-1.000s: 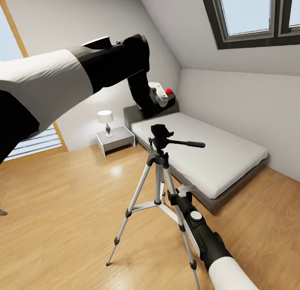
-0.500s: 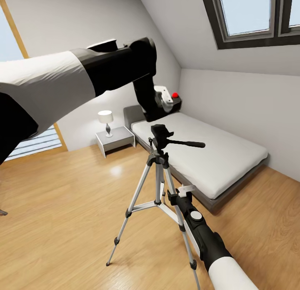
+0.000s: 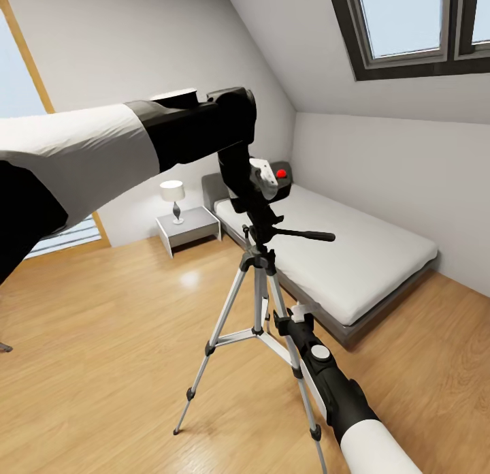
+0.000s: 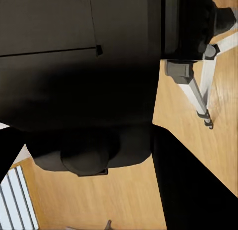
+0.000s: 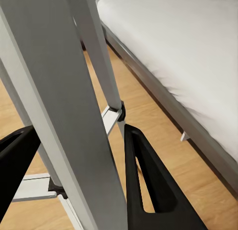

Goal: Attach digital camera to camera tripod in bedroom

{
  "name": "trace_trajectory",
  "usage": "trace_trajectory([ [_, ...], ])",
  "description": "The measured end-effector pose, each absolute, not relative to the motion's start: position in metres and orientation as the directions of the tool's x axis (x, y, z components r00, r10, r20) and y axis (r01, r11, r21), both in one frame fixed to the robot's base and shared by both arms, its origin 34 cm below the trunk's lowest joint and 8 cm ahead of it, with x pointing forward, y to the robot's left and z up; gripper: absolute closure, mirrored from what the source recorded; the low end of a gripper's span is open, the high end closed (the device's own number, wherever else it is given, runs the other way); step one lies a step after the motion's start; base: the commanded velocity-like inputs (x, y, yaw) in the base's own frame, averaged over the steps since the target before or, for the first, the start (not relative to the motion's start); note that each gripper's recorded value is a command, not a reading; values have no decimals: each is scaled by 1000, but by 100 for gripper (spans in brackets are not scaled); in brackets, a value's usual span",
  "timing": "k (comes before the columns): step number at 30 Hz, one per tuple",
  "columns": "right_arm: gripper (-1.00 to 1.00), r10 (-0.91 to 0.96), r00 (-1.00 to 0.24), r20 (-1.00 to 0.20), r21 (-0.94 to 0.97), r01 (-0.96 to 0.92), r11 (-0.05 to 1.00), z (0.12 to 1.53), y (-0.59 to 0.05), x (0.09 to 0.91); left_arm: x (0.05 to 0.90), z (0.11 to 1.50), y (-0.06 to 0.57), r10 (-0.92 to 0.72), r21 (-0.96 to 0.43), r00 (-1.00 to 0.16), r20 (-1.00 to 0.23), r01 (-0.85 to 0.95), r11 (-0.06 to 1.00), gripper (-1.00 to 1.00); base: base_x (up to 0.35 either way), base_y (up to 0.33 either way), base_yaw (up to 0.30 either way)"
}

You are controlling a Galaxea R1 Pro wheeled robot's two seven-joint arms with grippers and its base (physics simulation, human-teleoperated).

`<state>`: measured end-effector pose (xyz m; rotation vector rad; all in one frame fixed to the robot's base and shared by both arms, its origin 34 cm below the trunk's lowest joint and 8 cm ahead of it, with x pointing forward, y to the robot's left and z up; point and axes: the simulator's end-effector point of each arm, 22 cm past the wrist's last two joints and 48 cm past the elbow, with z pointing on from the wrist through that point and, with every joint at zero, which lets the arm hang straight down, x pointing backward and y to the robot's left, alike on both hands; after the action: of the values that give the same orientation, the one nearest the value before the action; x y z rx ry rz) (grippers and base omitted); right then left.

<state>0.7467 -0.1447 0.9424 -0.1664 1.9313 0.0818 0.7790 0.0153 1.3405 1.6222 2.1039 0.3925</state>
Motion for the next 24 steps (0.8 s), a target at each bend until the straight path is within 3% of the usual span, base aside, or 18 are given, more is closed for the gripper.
trace_trajectory([
  [5,100,-77,-351,-933,-23,-155,988,943,-145,747,764,1334,4,971,449,-167,-173,864,229,100,0,0,0],
  [9,100,-77,-351,-933,-23,-155,988,942,-145,747,737,1323,2,971,320,-162,-175,923,211,100,0,0,0],
  [13,100,-77,-351,-933,-23,-155,988,942,-145,746,728,1321,6,973,276,-160,-168,940,202,100,0,0,0],
  [19,100,-77,-351,-933,-23,-155,988,942,-145,746,727,1320,7,969,257,-177,-174,941,218,100,0,0,0],
  [24,100,-77,-351,-933,-23,-155,988,943,-145,747,765,1332,29,953,367,-240,-183,883,293,100,0,0,0],
])
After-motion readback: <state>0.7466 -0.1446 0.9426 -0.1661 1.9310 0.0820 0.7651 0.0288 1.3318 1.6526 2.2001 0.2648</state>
